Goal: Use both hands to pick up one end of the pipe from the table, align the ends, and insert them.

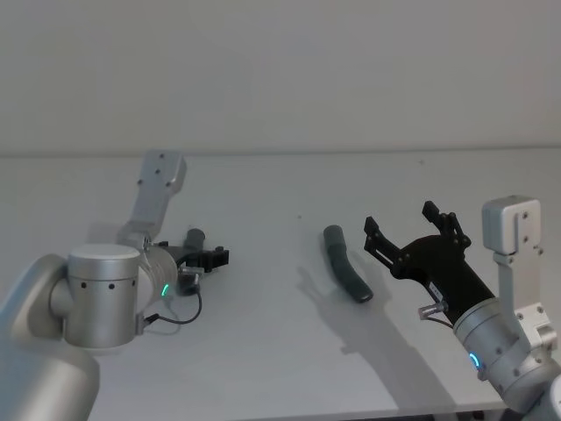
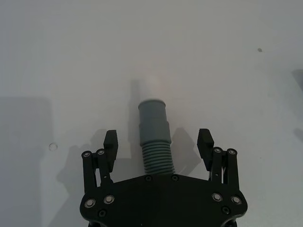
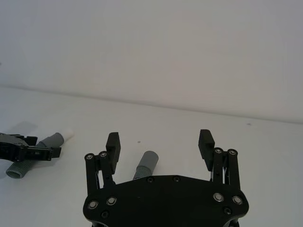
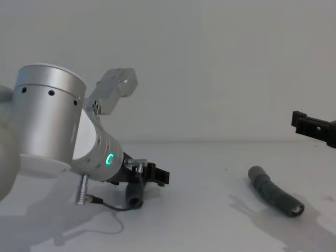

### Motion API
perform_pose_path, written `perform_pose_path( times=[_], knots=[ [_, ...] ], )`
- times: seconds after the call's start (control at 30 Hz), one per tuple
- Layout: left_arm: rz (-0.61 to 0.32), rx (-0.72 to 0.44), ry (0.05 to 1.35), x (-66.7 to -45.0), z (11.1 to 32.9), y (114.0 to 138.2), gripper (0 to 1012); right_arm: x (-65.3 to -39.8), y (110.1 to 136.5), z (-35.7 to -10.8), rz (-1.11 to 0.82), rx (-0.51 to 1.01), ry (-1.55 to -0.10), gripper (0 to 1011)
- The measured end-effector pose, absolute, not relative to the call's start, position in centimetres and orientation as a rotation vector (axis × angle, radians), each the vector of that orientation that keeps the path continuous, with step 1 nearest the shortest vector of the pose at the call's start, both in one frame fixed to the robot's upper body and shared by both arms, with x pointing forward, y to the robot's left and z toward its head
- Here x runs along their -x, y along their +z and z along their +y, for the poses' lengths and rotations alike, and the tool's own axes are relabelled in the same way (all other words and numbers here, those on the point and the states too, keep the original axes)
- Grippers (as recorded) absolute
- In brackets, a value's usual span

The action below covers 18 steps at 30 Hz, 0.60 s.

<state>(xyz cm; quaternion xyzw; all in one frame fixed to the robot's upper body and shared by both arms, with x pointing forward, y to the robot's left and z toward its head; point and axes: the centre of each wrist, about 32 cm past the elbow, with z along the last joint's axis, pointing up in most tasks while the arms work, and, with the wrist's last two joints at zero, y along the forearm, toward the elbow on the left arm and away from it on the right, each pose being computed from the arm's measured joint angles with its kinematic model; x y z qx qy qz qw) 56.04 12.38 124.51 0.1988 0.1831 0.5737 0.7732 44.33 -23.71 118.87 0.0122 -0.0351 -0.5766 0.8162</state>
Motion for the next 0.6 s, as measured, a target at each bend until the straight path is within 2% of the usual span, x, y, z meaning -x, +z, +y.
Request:
perform_pose_path(
  times=[0.33, 0.5, 0.6],
  knots=[
    [0.398, -0.433, 1.24, -56.27, 12.14, 124.22, 981, -44.33, 118.87, -23.71, -0.075, -0.026, -1.23, 1004],
    [0.398, -0.434, 1.24, -56.34, 12.07, 124.14, 860, -44.33, 118.87, -23.71, -0.075, -0.026, -1.229, 1004],
    [0.398, -0.434, 1.241, -56.38, 12.04, 124.11, 747, -44.33, 118.87, -23.71, -0.075, -0.026, -1.23, 1003]
  ],
)
